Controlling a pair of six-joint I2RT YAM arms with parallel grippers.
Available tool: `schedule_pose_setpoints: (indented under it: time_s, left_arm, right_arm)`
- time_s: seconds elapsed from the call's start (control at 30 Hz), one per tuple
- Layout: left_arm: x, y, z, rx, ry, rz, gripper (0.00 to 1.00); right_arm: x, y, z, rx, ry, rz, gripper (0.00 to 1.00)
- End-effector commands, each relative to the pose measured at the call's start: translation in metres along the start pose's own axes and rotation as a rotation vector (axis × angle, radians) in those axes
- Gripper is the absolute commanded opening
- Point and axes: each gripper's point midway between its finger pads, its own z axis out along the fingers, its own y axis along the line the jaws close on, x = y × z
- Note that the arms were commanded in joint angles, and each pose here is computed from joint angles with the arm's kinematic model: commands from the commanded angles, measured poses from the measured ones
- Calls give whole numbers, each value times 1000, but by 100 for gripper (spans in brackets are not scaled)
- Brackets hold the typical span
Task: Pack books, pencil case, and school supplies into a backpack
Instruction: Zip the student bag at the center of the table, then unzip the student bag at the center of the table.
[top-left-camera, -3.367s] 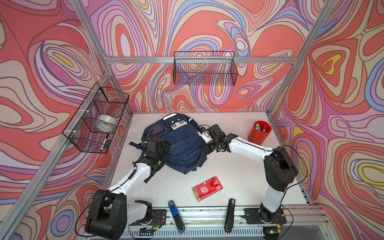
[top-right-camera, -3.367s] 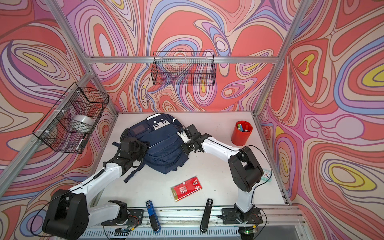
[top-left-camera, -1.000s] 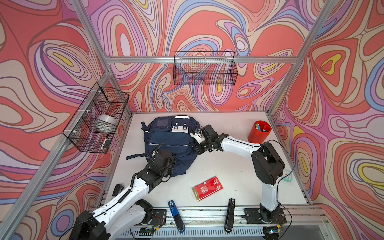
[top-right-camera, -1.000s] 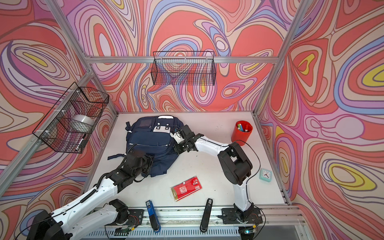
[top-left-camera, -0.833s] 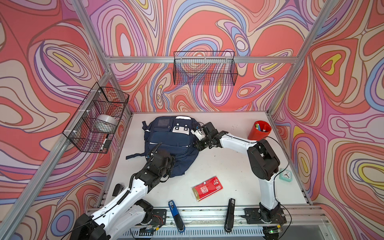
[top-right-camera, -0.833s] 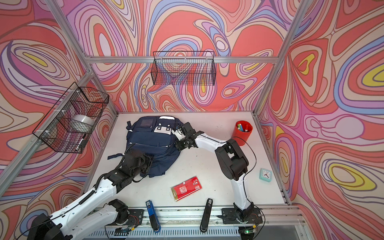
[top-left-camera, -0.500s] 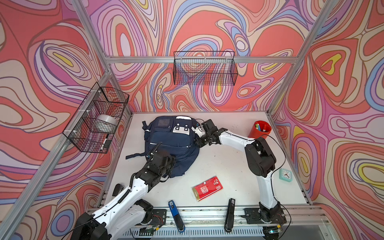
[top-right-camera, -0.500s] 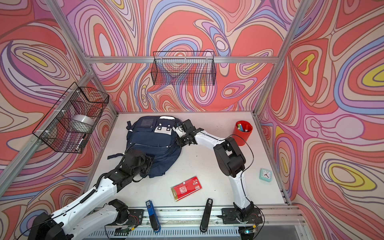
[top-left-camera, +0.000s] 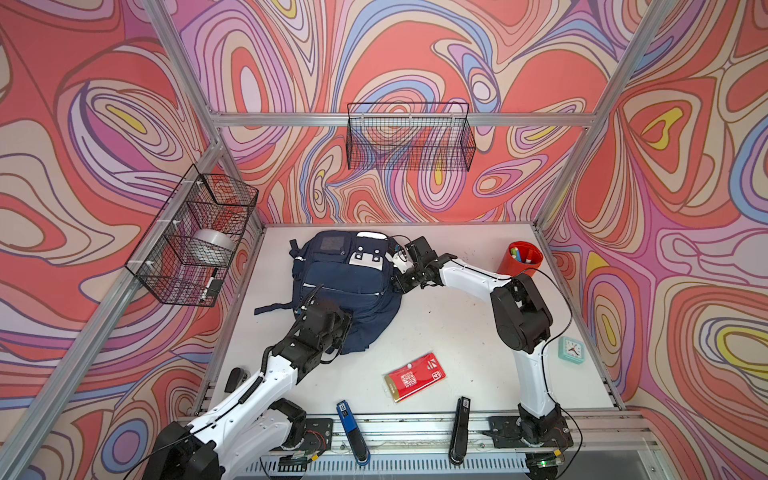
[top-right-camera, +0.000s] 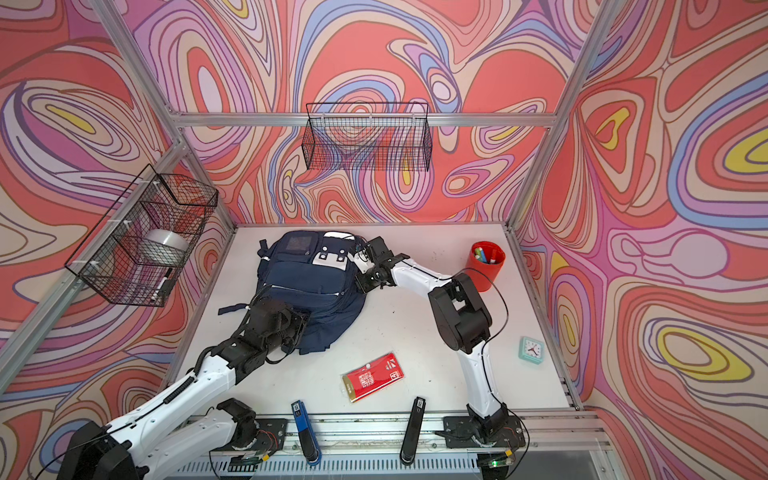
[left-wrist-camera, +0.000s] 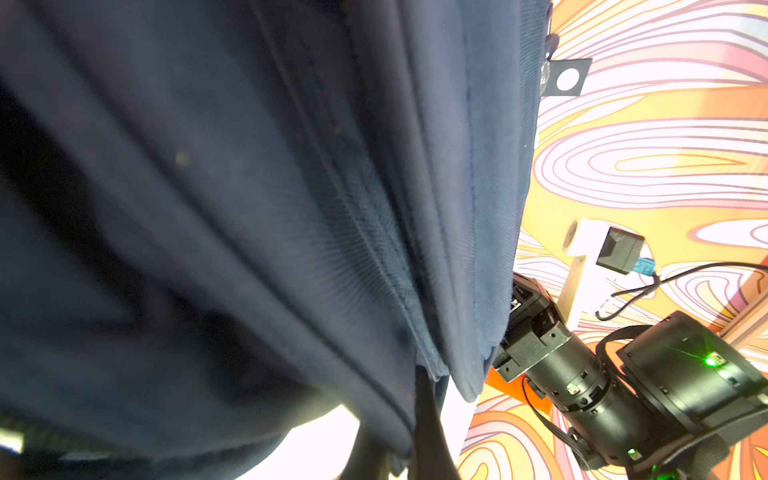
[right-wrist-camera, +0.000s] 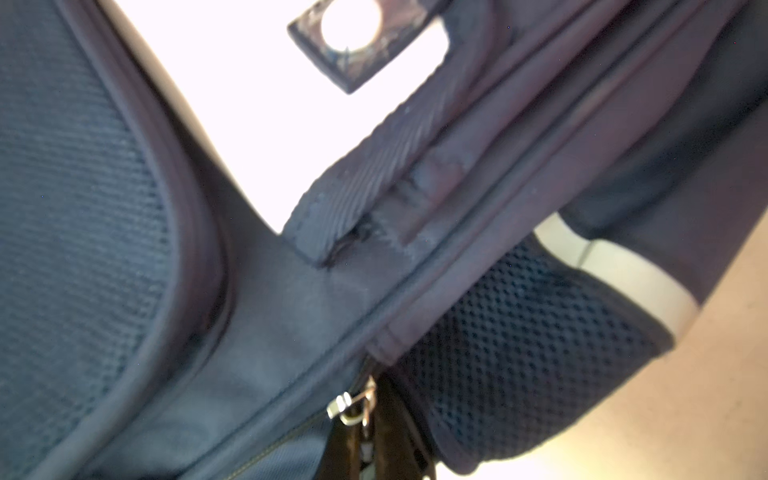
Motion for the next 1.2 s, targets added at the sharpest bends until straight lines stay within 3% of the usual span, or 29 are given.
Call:
schedule_pose_setpoints:
  time_s: [0.0,0.07,0.1,0.13,0.2,0.33,0.4,0.43,0.47,0.5,0.53,0.73,0.8,0.9,1.03,1.17]
  left_arm:
    - [-12,7,-6,-25,-56,18,0]
    - [-9,7,-3,-21,-42,10,0]
    - [-9,7,-3,-20,-39,6,0]
    - [-9,7,-3,-21,-38,-3,19]
    - [-10,-2,-5,13,-40,10,45]
    - [-16,-26,-21,57,-69,54,73]
    - [-18,-38,-30,83,-75,94,79]
    - [-18,-47,-35,104,-75,124,83]
    - [-17,-56,-40,129,-71,158,84]
    - [-16,-64,-44,149,-67,190,84]
    - [-15,-73,-48,174,-66,229,85]
    - [-15,-113,-66,267,-93,612,86]
    - [-25,-109,-64,171,-101,713,88]
    - [-44,-101,-54,74,-81,768,88]
    - [-70,-89,-39,-5,-116,788,86]
    - [-99,-77,-24,-34,-146,733,83]
  right_arm:
    - [21,-88,-5,262,65,93,0]
    - [14,-81,-11,238,42,94,0]
    - [11,-75,-15,209,30,92,5]
    - [7,-65,-20,172,20,86,20]
    - [0,-51,-32,136,-11,80,40]
    - [-9,-38,-66,151,-71,57,55]
    - [-8,-36,-77,165,-101,37,61]
    - [-10,-33,-86,168,-122,19,71]
    - [-8,-31,-88,164,-132,7,73]
    - [-10,-27,-93,155,-156,-21,93]
    - [-11,-24,-97,150,-183,-50,98]
    - [-26,8,-120,42,-298,-244,97]
    - [-25,15,-118,5,-313,-309,91]
    - [-18,31,-107,-76,-322,-432,77]
    - [-7,48,-82,-111,-245,-557,77]
    - [-8,65,-72,-132,-273,-656,79]
